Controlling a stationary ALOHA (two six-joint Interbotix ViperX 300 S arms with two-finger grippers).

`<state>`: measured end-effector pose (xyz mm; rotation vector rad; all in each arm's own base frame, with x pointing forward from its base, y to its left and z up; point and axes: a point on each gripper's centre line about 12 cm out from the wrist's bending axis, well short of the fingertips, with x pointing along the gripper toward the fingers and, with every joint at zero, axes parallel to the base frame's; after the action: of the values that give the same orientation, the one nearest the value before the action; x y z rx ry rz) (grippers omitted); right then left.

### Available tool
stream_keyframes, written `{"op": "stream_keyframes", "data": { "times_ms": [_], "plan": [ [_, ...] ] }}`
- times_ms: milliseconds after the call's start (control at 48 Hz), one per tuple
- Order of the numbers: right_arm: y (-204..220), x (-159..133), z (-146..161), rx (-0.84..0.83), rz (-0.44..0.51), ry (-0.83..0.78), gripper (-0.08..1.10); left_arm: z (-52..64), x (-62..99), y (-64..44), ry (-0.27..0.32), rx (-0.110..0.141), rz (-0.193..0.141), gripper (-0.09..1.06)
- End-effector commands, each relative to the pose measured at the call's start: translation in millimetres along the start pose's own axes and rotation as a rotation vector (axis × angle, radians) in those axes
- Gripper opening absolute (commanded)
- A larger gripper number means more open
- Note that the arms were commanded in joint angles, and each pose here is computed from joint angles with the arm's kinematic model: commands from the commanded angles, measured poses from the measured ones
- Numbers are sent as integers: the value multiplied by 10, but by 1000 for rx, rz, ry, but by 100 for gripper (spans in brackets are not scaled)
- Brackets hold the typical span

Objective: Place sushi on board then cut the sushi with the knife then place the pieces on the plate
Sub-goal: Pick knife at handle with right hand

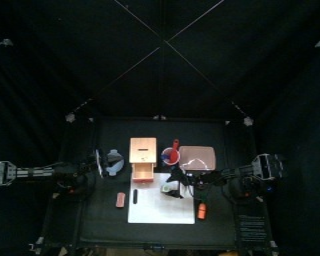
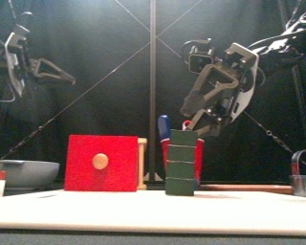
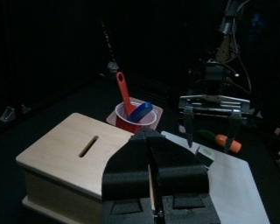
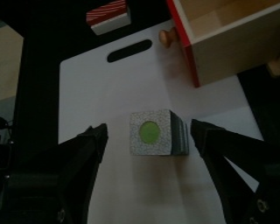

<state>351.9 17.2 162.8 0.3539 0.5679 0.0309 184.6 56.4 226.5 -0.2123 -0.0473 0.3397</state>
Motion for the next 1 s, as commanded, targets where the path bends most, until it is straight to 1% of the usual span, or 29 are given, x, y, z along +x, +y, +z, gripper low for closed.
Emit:
{"op": "stream_keyframes", "data": {
  "times_ms": [21, 333, 438, 458, 667, 792, 1000],
  "plan": [
    [113, 31, 109, -12, 29, -27, 106, 40, 19, -5, -13, -1, 1, 8],
    [460, 42, 152, 4, 93, -33, 106, 18, 10, 2, -7, -3, 3, 8],
    [567, 32, 161, -3, 105, -27, 106, 6, 5, 4, -4, 0, 3, 8],
    [574, 33, 158, -5, 104, -23, 106, 6, 5, 5, -4, -3, 3, 8],
    [601, 33, 140, -10, 89, -1, 106, -2, 3, 3, 0, -1, 1, 8],
    [602, 9, 146, -7, 90, -5, 106, -7, 3, 1, 3, -7, 1, 8],
    [560, -145, 189, -16, 61, -9, 106, -12, 2, -6, 7, -8, -2, 8]
  ]
}}
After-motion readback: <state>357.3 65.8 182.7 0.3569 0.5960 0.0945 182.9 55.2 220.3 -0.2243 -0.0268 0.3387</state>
